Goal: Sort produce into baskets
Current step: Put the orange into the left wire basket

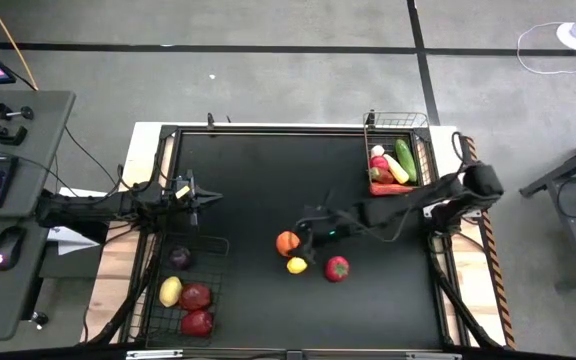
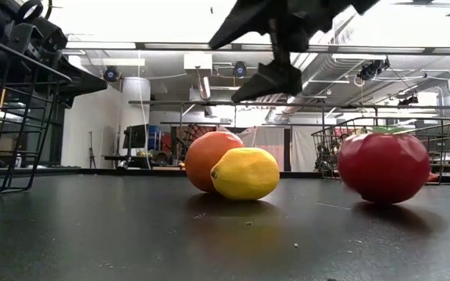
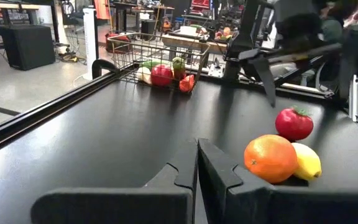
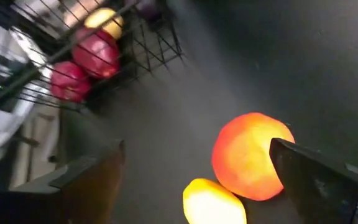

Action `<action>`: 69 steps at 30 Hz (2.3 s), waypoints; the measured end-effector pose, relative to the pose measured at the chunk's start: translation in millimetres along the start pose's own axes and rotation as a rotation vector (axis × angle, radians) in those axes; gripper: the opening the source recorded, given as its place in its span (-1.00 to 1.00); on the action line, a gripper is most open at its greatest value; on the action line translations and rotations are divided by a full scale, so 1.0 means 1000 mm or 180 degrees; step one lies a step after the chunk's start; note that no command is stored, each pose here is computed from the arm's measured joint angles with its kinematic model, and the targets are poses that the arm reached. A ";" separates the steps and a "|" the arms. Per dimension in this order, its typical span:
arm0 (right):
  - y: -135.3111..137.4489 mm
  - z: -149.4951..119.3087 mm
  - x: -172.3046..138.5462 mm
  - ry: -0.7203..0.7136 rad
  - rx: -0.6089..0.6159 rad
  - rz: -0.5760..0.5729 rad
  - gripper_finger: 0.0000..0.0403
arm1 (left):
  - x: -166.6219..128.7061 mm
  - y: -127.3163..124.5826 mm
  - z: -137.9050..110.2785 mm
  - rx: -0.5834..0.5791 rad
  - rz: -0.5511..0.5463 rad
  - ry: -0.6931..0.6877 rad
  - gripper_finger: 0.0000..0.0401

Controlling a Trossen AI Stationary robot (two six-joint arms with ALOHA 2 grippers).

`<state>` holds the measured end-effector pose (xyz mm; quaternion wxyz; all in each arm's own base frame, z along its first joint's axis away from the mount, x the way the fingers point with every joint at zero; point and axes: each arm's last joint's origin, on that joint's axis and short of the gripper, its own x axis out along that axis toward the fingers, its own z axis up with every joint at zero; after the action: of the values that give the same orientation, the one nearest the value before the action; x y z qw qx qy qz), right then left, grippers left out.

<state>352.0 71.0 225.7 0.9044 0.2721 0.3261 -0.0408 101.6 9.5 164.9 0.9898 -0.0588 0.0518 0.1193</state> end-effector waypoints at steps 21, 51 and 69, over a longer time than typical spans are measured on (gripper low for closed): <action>0.017 0.026 0.005 0.0101 0.1313 -0.1121 0.94 | 0.000 0.000 0.000 0.0000 -0.0001 0.0000 -1.00; 0.031 0.023 0.085 0.1267 0.0306 -0.1825 0.93 | 0.000 0.000 0.000 0.0000 0.0000 0.0000 -1.00; 0.015 0.014 0.125 0.1305 -0.0125 -0.1915 0.63 | 0.000 0.000 0.000 0.0000 -0.0001 -0.0001 -1.00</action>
<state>462.1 89.1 165.2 0.7728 0.1492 0.5669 -0.2433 101.6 9.5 164.9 0.9898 -0.0588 0.0517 0.1191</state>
